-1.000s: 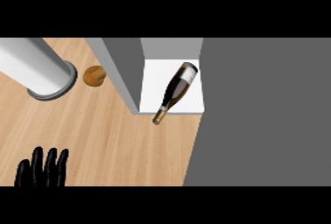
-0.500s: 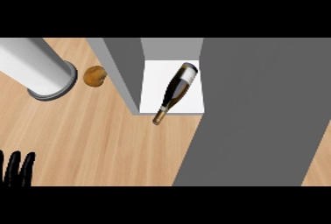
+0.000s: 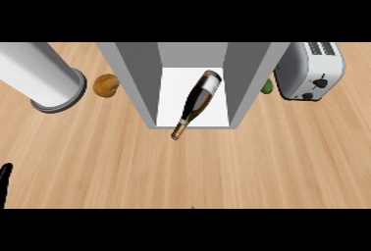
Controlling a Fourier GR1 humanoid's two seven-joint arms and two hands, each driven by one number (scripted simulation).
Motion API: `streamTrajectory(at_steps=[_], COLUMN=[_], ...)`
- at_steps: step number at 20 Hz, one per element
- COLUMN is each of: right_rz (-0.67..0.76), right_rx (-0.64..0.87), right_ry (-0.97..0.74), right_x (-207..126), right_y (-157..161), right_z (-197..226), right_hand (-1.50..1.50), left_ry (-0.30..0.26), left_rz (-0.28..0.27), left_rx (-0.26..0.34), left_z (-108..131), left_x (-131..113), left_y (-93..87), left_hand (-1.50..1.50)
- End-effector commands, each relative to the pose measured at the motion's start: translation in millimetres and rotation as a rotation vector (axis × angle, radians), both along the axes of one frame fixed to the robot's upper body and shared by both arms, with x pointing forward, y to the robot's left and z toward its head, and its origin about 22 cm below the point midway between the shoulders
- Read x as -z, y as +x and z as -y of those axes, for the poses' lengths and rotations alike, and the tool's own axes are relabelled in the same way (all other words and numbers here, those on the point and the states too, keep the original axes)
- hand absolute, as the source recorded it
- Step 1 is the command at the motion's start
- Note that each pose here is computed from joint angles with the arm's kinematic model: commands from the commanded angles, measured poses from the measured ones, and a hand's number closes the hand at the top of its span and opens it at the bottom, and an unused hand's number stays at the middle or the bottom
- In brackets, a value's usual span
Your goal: Pick up the wine, place it into the cabinet and close the cabinet
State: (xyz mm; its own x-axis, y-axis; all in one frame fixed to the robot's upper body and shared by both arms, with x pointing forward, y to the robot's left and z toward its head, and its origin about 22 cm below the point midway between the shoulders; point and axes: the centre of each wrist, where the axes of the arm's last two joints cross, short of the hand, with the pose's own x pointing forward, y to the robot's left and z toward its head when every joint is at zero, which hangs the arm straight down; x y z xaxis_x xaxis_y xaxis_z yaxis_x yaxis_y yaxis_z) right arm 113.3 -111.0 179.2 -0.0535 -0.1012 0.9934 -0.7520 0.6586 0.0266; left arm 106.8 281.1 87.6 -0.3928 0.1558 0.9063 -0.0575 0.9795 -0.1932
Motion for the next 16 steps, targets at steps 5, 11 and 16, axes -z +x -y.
streamTrajectory(at_steps=[5,11,16], right_rz=[0.158,0.204,0.16], right_rx=[-0.014,0.03,0.023], right_ry=[0.027,0.001,0.013], right_x=[-20,-23,-32], right_y=[-23,-2,12], right_z=[-28,-53,-65], right_hand=[1.5,1.5,1.5], left_ry=[-0.028,-0.071,-0.077], left_rz=[0.002,-0.007,-0.005], left_rx=[0.022,0.066,0.073], left_z=[-19,-3,-9], left_x=[-9,-7,-6], left_y=[7.7,11.9,12.2], left_hand=[-1.5,-1.5,-1.5])
